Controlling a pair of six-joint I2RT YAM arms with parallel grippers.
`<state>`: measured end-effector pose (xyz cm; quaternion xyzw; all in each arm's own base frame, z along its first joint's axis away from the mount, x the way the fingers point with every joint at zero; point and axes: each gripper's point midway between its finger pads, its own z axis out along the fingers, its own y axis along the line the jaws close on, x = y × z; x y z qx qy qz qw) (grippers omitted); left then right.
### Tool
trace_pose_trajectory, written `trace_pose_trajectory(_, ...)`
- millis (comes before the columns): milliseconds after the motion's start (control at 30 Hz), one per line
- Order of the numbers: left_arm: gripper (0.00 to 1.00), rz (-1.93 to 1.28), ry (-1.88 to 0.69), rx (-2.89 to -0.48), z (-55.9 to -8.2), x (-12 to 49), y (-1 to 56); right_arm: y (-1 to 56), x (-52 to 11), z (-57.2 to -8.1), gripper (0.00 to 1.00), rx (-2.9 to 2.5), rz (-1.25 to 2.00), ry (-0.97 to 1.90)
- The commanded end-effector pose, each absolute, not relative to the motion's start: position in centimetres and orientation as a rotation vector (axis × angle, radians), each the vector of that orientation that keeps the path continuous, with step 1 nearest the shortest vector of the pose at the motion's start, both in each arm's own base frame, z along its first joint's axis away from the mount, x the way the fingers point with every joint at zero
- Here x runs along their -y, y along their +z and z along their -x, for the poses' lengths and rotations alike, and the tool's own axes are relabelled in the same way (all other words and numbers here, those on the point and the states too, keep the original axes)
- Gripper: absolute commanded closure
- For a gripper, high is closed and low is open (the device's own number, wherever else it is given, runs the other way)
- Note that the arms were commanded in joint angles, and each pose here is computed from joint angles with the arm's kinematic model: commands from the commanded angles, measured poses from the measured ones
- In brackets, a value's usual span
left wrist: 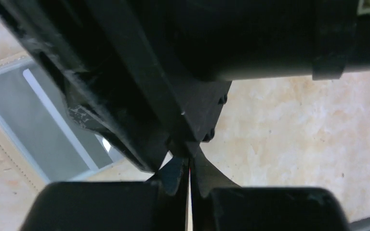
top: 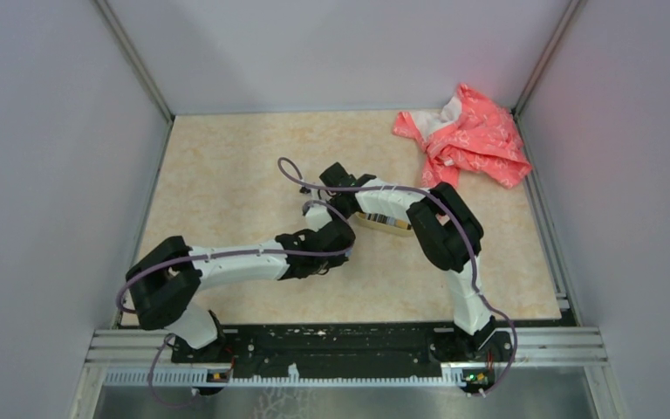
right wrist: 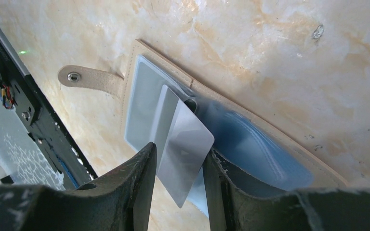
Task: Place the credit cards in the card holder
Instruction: Insert the credit card into the card holder.
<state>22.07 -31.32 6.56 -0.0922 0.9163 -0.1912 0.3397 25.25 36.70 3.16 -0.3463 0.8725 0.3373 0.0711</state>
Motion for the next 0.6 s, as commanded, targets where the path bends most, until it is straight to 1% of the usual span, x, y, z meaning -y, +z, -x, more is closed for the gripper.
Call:
trace_pose_trajectory(0, 0.96, 0.366, -0.308, -2.353, -23.5, 29.8, 6.1, 2.1, -36.6, -24.5, 0.59, -2.655, 1.051, 1.020)
trace_pose_trajectory(200, 0.95, 0.418, -0.205, -2.318, -24.5, 29.2, 5.7, 2.2, -36.6, -24.4, 0.59, -2.654, 1.051, 1.022)
trace_pose_trajectory(467, 0.94, 0.456, -0.017, -2.321, -24.5, 27.1, 3.8, 2.1, -36.6, -24.4, 0.59, -2.657, 1.051, 1.021)
trace_pose_trajectory(567, 0.91, 0.485, 0.026, -2.310, -24.4, 26.3, 3.5, 2.1, -36.6, -24.4, 0.59, -2.657, 1.051, 1.021)
